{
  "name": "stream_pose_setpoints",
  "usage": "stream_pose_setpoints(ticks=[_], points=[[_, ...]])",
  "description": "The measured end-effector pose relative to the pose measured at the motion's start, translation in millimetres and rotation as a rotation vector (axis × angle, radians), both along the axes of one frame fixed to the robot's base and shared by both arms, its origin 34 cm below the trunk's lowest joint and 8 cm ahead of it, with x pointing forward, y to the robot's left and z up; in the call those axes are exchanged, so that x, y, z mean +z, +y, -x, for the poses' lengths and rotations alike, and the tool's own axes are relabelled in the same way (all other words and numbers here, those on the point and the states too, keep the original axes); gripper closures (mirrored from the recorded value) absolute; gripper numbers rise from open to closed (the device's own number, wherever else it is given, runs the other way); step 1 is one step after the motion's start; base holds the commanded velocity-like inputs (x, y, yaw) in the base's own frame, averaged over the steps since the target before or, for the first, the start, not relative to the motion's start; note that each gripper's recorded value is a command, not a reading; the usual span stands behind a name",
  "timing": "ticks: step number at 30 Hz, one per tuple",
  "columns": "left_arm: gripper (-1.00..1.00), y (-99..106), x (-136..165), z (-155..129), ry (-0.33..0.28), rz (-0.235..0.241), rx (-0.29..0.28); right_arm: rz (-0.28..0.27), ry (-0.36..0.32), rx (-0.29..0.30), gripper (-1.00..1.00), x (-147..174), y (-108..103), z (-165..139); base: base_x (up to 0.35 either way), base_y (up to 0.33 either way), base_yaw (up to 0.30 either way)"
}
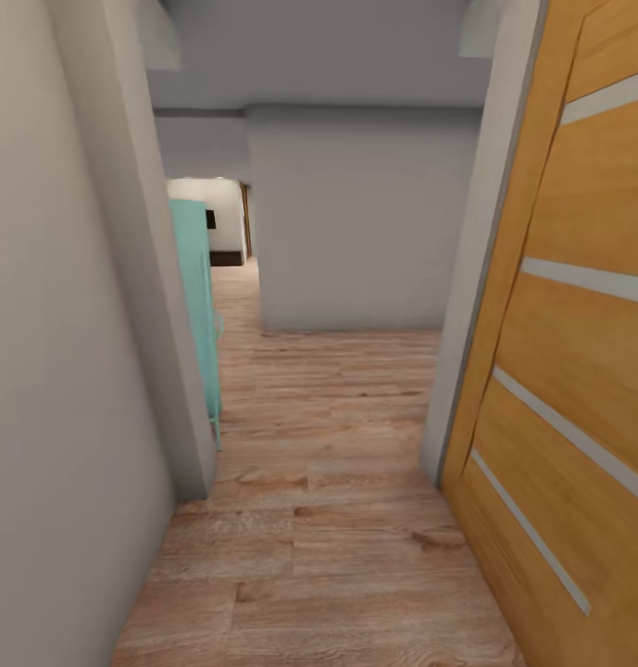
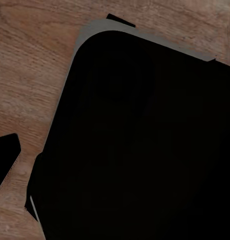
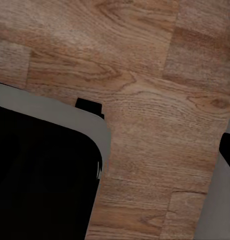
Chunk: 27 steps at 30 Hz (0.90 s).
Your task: Move the two storage containers from the living room to the garage. In the garage, place one container on the floor and stack the other container on top of it (either order is fine).
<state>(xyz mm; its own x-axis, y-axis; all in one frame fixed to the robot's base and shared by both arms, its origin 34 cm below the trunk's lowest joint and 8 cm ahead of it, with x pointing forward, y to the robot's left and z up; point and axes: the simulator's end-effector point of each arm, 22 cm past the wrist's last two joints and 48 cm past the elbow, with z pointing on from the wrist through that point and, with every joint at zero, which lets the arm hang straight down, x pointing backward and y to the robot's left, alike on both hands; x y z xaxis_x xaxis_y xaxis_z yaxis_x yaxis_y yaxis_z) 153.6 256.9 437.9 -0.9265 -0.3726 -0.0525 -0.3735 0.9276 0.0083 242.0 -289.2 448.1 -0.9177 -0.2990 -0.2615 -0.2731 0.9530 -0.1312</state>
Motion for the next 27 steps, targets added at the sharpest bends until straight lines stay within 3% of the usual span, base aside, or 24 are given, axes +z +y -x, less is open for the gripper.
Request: stream_pose_setpoints(ticks=[27], points=[[-1.0,1.0,0.2,-3.1,-0.016,-0.006,-0.009,0.007,0.001,0.012,-1.0,0.2,-4.8,0.1,0.326,0.063,0.0]])
